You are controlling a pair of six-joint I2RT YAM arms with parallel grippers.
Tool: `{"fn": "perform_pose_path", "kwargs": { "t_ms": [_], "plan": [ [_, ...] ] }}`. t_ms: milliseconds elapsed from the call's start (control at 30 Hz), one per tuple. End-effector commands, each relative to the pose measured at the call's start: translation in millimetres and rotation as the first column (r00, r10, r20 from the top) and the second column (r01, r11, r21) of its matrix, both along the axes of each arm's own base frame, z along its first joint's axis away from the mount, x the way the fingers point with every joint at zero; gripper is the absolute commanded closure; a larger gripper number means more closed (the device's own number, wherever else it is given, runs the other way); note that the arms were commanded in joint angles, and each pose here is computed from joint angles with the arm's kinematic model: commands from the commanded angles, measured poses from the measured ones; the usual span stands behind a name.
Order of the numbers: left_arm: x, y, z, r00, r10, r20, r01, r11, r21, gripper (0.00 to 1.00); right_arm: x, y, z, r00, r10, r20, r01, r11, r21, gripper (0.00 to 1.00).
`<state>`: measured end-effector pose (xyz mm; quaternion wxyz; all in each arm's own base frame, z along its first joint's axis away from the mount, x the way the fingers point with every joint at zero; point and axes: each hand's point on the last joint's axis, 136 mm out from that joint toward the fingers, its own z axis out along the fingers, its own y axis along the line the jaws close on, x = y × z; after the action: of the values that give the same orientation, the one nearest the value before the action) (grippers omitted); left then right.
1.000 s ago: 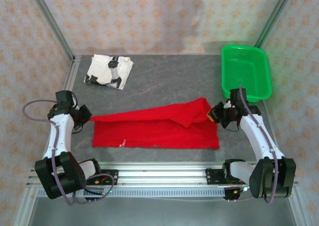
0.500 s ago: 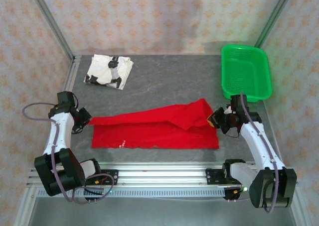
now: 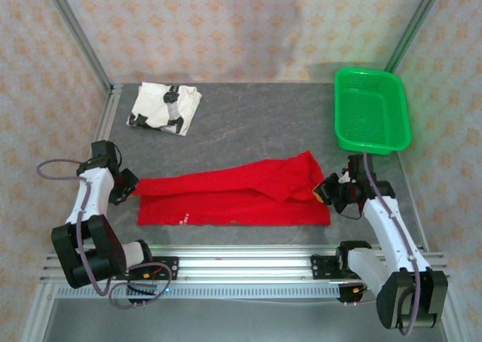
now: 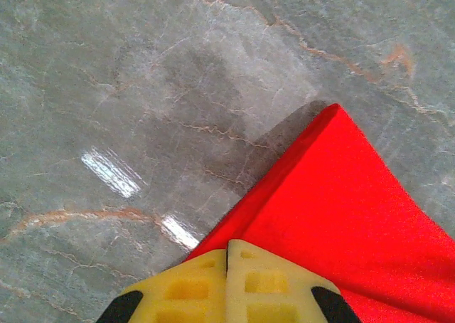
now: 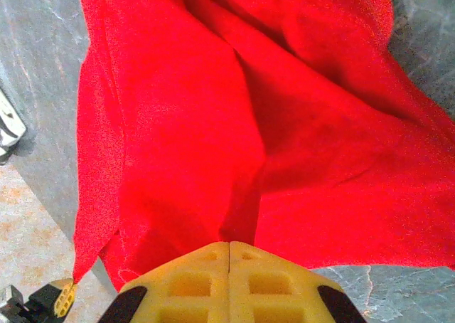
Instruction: Fold and stack the t-shirts
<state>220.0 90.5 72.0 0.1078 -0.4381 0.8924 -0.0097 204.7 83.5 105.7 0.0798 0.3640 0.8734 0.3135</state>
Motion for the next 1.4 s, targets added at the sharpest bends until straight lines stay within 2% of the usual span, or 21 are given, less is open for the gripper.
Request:
{"fn": "perform_pose_path", "kwargs": {
  "t_ms": [0,200,300,400,467,533,633,700,800,900,1000,1067,1133,1200,1300,1367],
  "plan": [
    [-13,5,-10,0.997,0.026,-0.079,-0.024,0.999,0.025,1.0,-14,-2,-10,0.999,-0.014,-0.047,0.013,1.0,-0.009,1.0],
    [-18,8,-16,0.99,0.04,-0.136,-0.036,0.999,0.036,1.0,-26,-2,-23,0.997,-0.017,-0.074,0.016,1.0,-0.004,1.0],
    [-20,11,-14,0.987,0.056,-0.149,-0.048,0.997,0.053,0.78,-35,-4,-37,0.995,-0.021,-0.101,0.02,1.0,-0.017,0.98],
    [-15,11,-6,0.991,0.076,-0.107,-0.071,0.996,0.053,0.52,-40,-5,-47,0.992,-0.025,-0.12,0.021,0.999,-0.029,0.9],
    [-9,10,6,0.995,0.091,-0.042,-0.089,0.995,0.047,0.44,-41,-7,-50,0.992,-0.026,-0.121,0.022,0.999,-0.038,0.82],
    [2,9,28,0.99,0.13,0.054,-0.132,0.991,0.037,0.4,-42,-12,-54,0.991,-0.034,-0.128,0.025,0.997,-0.072,0.61],
    [25,-1,72,0.962,0.116,0.249,-0.125,0.992,0.02,0.34,-43,-22,-52,0.992,-0.028,-0.127,0.009,0.989,-0.145,0.46],
    [38,-14,100,0.935,0.065,0.349,-0.078,0.997,0.023,0.32,-36,-25,-37,0.996,-0.001,-0.084,-0.014,0.985,-0.172,0.38],
    [53,-41,137,0.895,-0.065,0.441,0.034,0.996,0.078,0.31,-19,-17,-8,0.998,0.042,0.051,-0.035,0.99,-0.138,0.35],
    [68,-79,167,0.82,-0.198,0.537,0.162,0.98,0.114,0.29,-13,-4,24,0.979,0.124,0.159,-0.108,0.988,-0.106,0.33],
    [75,-128,182,0.742,-0.346,0.575,0.33,0.934,0.137,0.29,-22,12,32,0.962,0.231,0.142,-0.221,0.972,-0.084,0.33],
    [75,-166,181,0.707,-0.417,0.571,0.441,0.891,0.105,0.29,-28,17,27,0.945,0.308,0.107,-0.293,0.947,-0.135,0.33],
    [69,-212,175,0.651,-0.519,0.554,0.565,0.819,0.104,0.3,-28,23,24,0.926,0.367,0.091,-0.347,0.92,-0.181,0.33],
    [59,-250,166,0.594,-0.608,0.526,0.656,0.745,0.121,0.3,-24,34,24,0.91,0.403,0.098,-0.384,0.908,-0.168,0.33],
    [42,-304,153,0.506,-0.686,0.523,0.765,0.637,0.094,0.32,-20,46,23,0.887,0.454,0.08,-0.434,0.881,-0.192,0.34],
    [30,-335,141,0.486,-0.701,0.522,0.804,0.592,0.048,0.33,-15,37,20,0.907,0.419,0.049,-0.396,0.886,-0.241,0.32]
  ]
}}
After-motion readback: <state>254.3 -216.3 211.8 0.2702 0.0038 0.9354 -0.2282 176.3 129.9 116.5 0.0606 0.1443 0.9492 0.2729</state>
